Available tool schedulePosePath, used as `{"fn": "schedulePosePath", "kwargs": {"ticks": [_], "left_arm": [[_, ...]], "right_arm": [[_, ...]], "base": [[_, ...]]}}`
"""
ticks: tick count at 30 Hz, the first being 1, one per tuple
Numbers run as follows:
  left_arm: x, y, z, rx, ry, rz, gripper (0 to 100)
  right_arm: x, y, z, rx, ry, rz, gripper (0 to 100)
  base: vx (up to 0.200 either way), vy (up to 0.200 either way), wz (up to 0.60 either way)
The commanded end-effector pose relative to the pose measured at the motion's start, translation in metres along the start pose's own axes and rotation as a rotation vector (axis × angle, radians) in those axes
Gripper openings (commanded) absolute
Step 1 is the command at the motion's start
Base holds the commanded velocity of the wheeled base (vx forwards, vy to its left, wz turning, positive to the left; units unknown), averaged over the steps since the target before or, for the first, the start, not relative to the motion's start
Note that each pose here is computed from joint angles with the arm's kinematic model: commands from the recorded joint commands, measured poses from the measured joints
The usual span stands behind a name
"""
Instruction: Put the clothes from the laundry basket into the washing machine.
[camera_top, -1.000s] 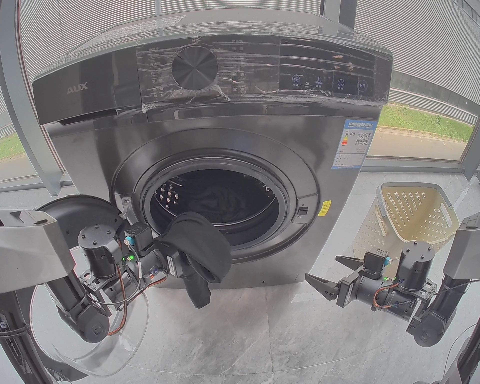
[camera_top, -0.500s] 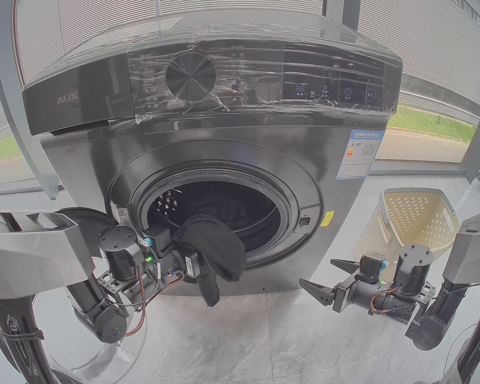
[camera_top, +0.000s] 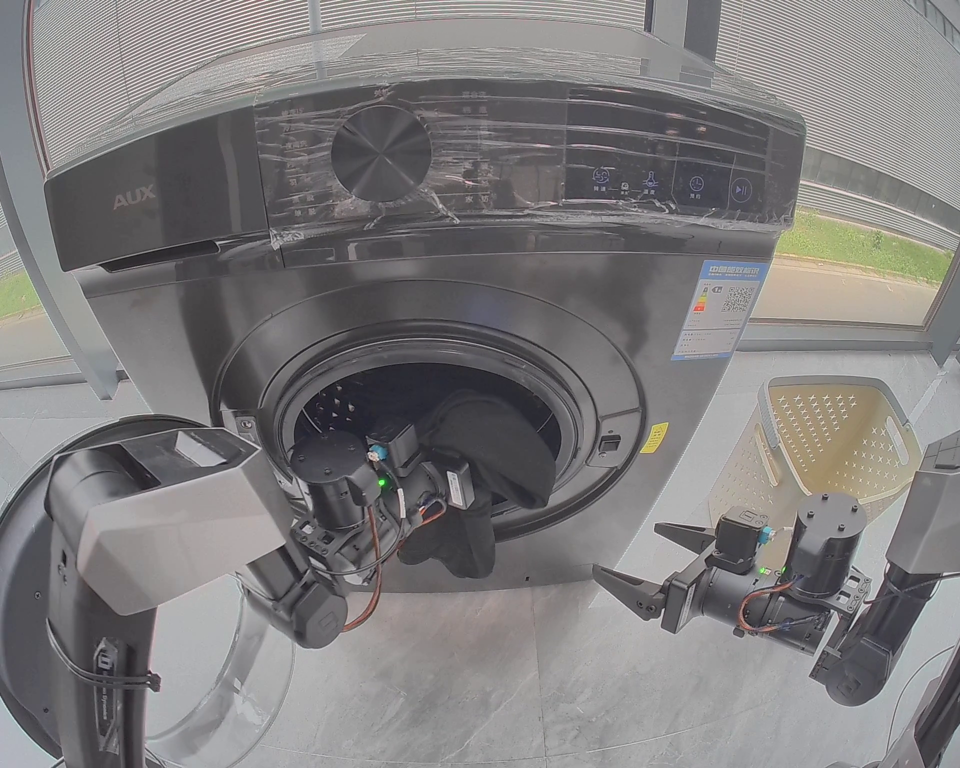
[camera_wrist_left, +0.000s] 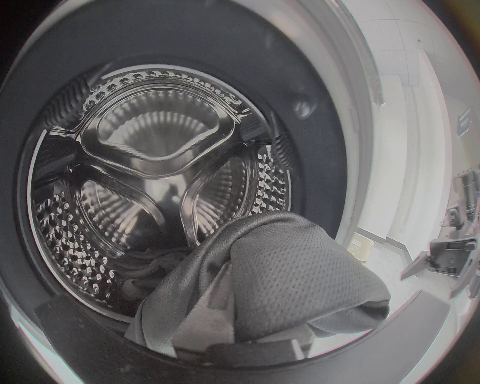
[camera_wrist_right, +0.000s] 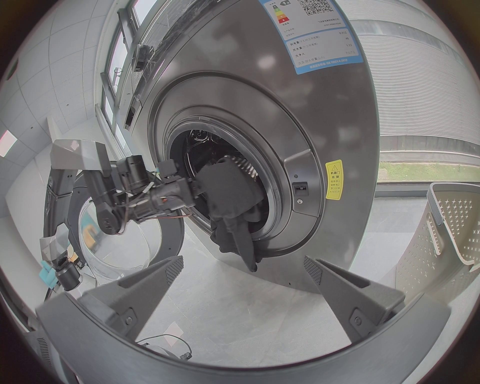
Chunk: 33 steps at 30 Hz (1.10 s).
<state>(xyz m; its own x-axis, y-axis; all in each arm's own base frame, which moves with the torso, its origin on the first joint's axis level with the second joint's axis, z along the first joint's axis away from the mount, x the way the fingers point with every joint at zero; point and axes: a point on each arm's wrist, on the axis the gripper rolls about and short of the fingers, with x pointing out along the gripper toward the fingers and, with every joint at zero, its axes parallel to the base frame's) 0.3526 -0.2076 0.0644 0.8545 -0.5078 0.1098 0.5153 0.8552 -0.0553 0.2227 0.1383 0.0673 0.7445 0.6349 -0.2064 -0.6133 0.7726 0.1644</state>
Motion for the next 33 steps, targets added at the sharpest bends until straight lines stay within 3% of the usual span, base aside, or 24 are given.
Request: {"fn": "schedulePosePath", "kwargs": {"ticks": [1, 8, 17, 24, 30, 31, 33], "left_arm": [[0.04, 0.007, -0.046, -0.012, 0.003, 0.061, 0], [0.071, 0.022, -0.053, -0.01, 0.048, 0.114, 0], [0.115, 0.06, -0.053, -0.001, 0.03, 0.239, 0], [0.138, 0.067, -0.043, -0.003, -0.027, 0.297, 0], [0.139, 0.067, -0.042, -0.003, -0.024, 0.298, 0], [0.138, 0.067, -0.042, -0.003, -0.02, 0.299, 100], [0.137, 0.066, -0.039, -0.002, -0.017, 0.299, 100]], "right_arm": [[0.0, 0.001, 0.0, -0.001, -0.001, 0.005, 100], [0.0, 0.001, 0.0, -0.001, -0.001, 0.005, 100], [0.001, 0.001, 0.0, 0.001, 0.0, 0.005, 100], [0.0, -0.001, 0.001, 0.002, -0.004, -0.001, 100], [0.0, -0.001, 0.001, 0.0, -0.005, -0.001, 100], [0.0, -0.001, 0.002, 0.0, -0.009, -0.002, 100], [0.0, -0.001, 0.002, 0.0, -0.009, -0.003, 100]], "base": [[0.0, 0.0, 0.0], [0.0, 0.0, 0.0], [0.0, 0.0, 0.0], [0.0, 0.0, 0.0], [0.0, 0.0, 0.0], [0.0, 0.0, 0.0], [0.0, 0.0, 0.0]]}}
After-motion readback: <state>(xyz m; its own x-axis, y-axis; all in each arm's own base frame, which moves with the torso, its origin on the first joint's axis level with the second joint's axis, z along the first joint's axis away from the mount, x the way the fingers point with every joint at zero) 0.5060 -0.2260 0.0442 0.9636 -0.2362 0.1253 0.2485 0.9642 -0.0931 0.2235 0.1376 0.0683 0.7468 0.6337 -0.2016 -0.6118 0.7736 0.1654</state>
